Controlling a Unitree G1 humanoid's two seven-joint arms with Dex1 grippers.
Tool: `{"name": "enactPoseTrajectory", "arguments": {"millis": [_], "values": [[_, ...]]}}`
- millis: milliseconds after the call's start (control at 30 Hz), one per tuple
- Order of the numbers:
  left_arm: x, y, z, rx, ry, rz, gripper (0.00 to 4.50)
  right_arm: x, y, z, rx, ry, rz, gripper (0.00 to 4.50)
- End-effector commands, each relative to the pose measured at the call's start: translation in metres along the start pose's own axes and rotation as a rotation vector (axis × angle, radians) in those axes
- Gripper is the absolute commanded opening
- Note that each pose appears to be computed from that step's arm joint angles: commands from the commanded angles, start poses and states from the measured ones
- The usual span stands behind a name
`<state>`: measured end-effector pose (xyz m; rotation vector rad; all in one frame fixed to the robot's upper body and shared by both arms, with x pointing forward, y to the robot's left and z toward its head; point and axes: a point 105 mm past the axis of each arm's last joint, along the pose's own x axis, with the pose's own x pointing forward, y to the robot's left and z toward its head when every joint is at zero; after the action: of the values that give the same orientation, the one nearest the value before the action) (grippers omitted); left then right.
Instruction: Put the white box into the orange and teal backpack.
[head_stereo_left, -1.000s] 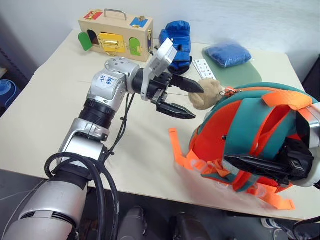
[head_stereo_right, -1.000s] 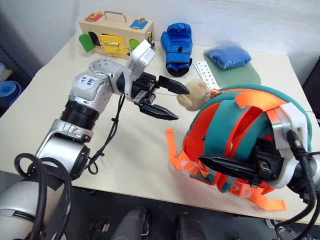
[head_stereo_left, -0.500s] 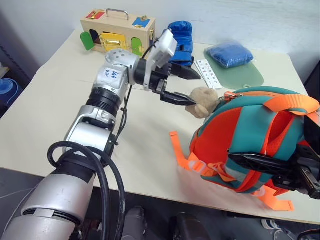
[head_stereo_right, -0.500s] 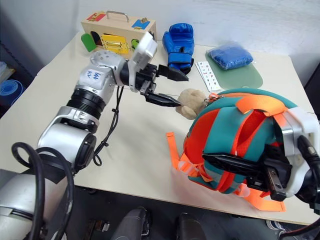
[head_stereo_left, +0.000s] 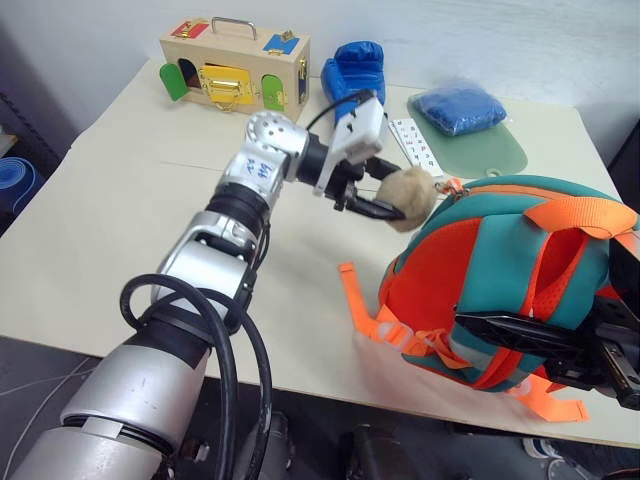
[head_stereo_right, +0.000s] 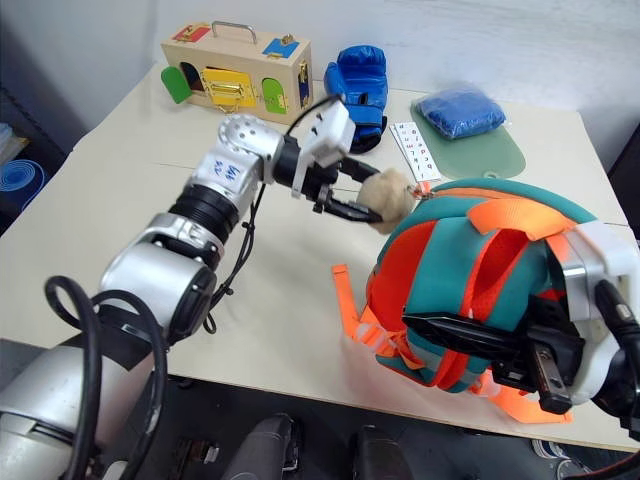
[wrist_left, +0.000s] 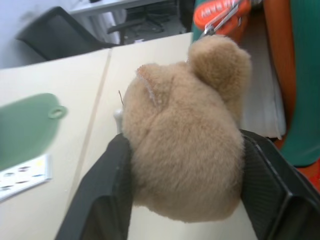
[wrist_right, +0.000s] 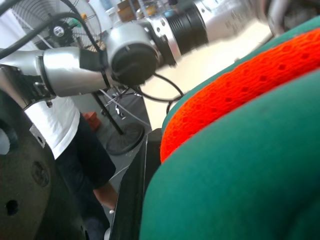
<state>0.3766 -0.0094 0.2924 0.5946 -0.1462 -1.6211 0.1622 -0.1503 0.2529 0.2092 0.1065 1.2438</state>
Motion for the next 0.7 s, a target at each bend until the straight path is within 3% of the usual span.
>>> {"name": "enactPoseTrajectory", "arguments": {"millis": [33, 167, 300, 467, 700], "values": [[-0.026, 0.019, 0.031, 0.076, -0.014, 0.112, 1.92, -0.003, 0.008, 0.010, -0.028, -0.064, 0.014, 0.00], [-0.046, 0.021, 0.025, 0.104, 0.066, 0.130, 1.37, -0.007, 0.011, 0.014, -0.015, -0.112, 0.005, 0.00], [-0.061, 0.024, 0.009, 0.073, 0.115, 0.189, 1.13, -0.011, 0.013, 0.016, -0.008, -0.138, -0.011, 0.00], [-0.061, -0.010, -0.051, 0.051, 0.269, 0.007, 1.10, -0.014, 0.008, 0.011, -0.006, -0.127, -0.063, 0.00], [-0.049, -0.047, -0.095, -0.003, 0.309, -0.147, 1.10, -0.019, -0.001, 0.003, -0.001, -0.111, -0.114, 0.00]]}}
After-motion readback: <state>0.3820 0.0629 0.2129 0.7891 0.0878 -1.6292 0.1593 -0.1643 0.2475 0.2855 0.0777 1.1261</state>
